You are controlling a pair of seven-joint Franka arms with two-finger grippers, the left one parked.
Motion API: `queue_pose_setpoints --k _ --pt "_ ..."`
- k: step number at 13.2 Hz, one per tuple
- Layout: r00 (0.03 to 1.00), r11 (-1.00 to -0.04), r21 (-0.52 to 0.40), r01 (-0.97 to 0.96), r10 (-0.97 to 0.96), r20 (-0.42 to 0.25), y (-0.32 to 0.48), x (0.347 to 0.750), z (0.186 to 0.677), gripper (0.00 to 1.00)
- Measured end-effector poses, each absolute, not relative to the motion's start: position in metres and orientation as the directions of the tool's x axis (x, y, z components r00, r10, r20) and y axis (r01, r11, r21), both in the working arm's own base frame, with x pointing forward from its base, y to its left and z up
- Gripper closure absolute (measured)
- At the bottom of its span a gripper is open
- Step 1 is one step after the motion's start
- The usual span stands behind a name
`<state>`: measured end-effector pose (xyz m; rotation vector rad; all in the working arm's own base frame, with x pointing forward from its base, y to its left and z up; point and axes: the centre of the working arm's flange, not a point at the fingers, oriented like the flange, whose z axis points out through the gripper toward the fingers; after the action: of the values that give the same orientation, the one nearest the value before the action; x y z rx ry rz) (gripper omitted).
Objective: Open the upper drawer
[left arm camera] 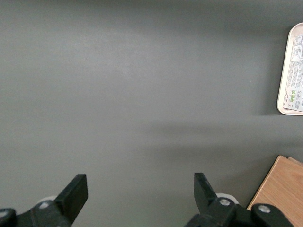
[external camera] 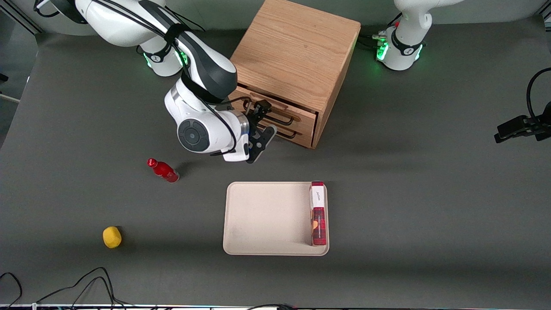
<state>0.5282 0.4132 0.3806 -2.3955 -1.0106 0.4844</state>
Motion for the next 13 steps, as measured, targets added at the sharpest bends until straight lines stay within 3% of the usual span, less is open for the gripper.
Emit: queue_pose_setpoints --k 13 --pt "0.688 -0.628 -0.538 0.562 0.716 -0.117 0.405 0.539 0.365 0.00"
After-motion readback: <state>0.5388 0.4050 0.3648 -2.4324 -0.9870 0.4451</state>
